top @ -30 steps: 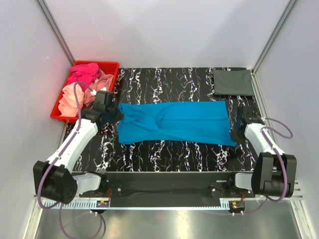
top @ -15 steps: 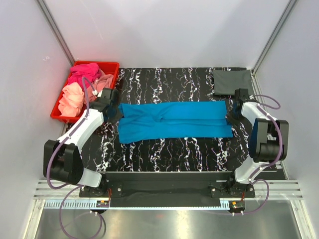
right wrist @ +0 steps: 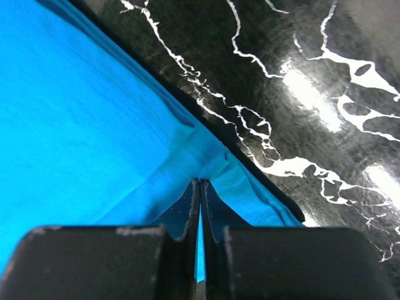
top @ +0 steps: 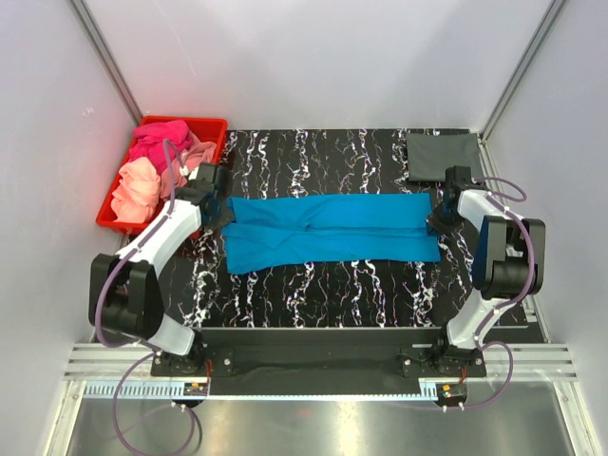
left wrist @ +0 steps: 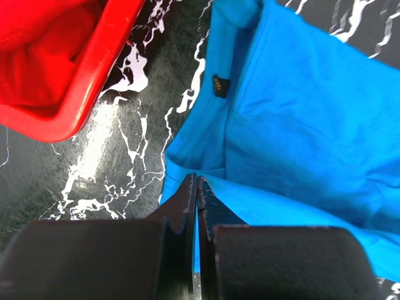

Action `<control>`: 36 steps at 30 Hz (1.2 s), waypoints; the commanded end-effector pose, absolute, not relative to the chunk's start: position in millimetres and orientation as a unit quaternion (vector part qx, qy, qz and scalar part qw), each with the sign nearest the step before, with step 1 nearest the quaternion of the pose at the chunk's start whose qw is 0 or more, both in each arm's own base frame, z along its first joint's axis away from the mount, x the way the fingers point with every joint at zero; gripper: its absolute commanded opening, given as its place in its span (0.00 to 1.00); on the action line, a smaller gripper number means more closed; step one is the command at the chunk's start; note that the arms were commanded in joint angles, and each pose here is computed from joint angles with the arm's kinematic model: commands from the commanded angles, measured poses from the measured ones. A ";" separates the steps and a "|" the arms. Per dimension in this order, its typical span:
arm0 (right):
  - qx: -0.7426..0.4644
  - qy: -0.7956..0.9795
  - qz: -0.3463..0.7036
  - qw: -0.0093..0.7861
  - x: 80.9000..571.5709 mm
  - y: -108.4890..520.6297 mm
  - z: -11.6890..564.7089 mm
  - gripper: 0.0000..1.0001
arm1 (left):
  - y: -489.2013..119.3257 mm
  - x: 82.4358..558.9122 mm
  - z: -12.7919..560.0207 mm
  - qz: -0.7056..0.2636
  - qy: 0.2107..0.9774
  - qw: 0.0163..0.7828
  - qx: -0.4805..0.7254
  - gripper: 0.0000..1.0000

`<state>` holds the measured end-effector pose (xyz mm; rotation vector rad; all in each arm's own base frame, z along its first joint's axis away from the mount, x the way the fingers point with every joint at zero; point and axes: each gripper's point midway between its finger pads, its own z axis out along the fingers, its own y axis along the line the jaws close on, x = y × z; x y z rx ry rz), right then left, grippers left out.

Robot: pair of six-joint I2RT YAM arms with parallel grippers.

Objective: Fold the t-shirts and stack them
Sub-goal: Fold the tshirt

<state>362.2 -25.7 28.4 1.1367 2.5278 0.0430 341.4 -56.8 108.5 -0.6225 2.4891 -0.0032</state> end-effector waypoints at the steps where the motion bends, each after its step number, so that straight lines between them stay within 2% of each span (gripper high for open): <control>1: 0.389 0.898 0.031 0.205 379.3 -25.9 39.5 0.07 | -45.9 354.7 118.6 0.022 0.925 0.304 -0.227 0.00; 3: 0.383 0.896 0.042 0.221 387.3 -24.5 49.6 0.11 | -47.6 355.6 116.6 0.021 0.928 0.297 -0.225 0.00; 4: 0.379 0.895 0.047 0.232 391.0 -24.3 58.2 0.20 | -49.9 360.1 118.0 0.017 0.928 0.297 -0.223 0.00; 7: 0.371 0.889 0.051 0.264 399.8 -27.1 83.8 0.35 | -54.1 362.9 114.6 0.012 0.933 0.285 -0.220 0.00; 9: 0.363 0.888 0.054 0.278 398.8 -27.0 94.2 0.39 | -55.6 366.1 117.3 0.009 0.933 0.286 -0.220 0.00; 10: 0.354 0.885 0.065 0.294 398.8 -23.9 106.7 0.40 | -55.8 367.2 118.0 0.009 0.932 0.287 -0.220 0.00; 12: 0.319 0.890 0.106 0.309 398.6 -6.3 115.5 0.53 | -58.6 370.3 118.9 0.003 0.933 0.287 -0.217 0.00; 14: 0.276 0.889 0.153 0.331 397.7 19.5 134.1 0.60 | -61.4 373.1 117.3 -0.003 0.935 0.282 -0.214 0.00; 20: 0.180 0.887 0.262 0.335 394.1 93.7 166.4 0.61 | -77.4 383.8 118.4 -0.043 0.940 0.273 -0.202 0.00; 22: 0.165 0.888 0.270 0.333 390.3 110.8 169.6 0.61 | -76.4 384.7 112.8 -0.039 0.942 0.269 -0.195 0.00; 29: 0.164 0.889 0.278 0.325 383.3 120.5 169.1 0.59 | -71.3 380.2 100.7 -0.027 0.945 0.267 -0.187 0.03; 30: 0.165 0.889 0.276 0.325 382.4 119.8 168.6 0.59 | -73.8 382.2 99.8 -0.033 0.945 0.269 -0.181 0.00; 36: 0.165 0.888 0.273 0.332 378.5 117.6 174.9 0.59 | -95.0 412.5 125.6 -0.092 0.932 0.318 -0.150 0.00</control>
